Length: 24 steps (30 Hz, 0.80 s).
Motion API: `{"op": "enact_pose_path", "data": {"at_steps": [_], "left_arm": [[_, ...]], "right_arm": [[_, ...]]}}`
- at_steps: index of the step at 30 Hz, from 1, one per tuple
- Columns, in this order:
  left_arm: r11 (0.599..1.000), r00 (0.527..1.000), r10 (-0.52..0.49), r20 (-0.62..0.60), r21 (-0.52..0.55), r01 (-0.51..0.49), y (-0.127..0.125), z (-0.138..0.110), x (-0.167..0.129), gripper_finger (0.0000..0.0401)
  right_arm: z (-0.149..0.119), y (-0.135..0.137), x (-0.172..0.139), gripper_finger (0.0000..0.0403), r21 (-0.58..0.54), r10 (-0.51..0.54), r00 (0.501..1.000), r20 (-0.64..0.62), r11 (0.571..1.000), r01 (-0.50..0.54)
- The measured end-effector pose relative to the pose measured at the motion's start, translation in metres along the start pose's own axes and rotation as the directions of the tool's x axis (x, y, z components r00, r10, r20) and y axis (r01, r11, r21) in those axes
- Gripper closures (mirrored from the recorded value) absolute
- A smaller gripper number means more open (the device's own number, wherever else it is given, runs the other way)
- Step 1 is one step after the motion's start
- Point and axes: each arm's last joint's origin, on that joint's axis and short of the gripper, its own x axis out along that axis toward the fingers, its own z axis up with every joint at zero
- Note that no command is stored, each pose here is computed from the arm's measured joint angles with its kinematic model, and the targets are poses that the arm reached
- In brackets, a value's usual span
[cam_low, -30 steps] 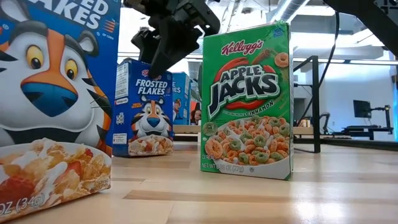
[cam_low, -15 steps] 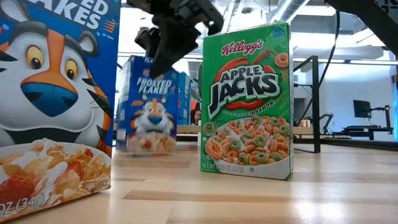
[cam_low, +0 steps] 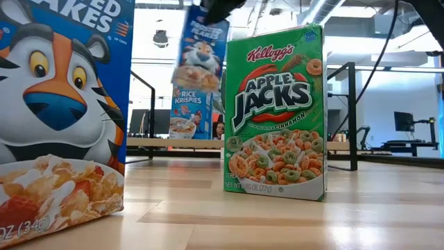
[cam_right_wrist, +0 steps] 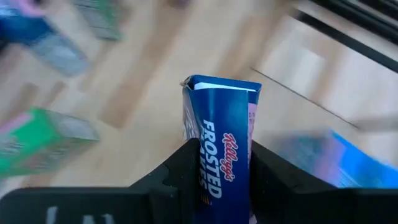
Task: Stack cereal on shelf
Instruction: Put the top blue cereal box on the shelf
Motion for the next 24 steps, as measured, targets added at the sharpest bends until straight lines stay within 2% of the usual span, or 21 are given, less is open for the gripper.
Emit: {"op": "enact_pose_path", "data": {"at_steps": [5,11,18,24], "left_arm": [[1.000,1.000,0.000,-0.002,0.004,0.000,0.000,0.000,0.000,0.0101],[1.000,1.000,0.001,-0.004,0.006,-0.001,0.000,0.000,0.000,0.0101],[1.000,1.000,0.005,-0.007,0.025,-0.005,0.001,-0.001,0.000,0.0101],[1.000,1.000,0.006,-0.005,0.024,-0.006,0.001,-0.001,0.000,0.0101]], "right_arm": [[-0.023,-0.021,-0.049,0.0268,0.116,-0.098,0.994,-0.047,0.988,0.103],[-0.057,-0.045,-0.093,0.0266,0.284,-0.187,0.973,-0.133,0.934,0.218],[-0.094,-0.057,-0.131,0.0270,0.401,-0.188,0.954,-0.234,0.875,0.271],[-0.115,-0.061,-0.159,0.0274,0.494,-0.200,0.947,-0.251,0.815,0.304]]}}
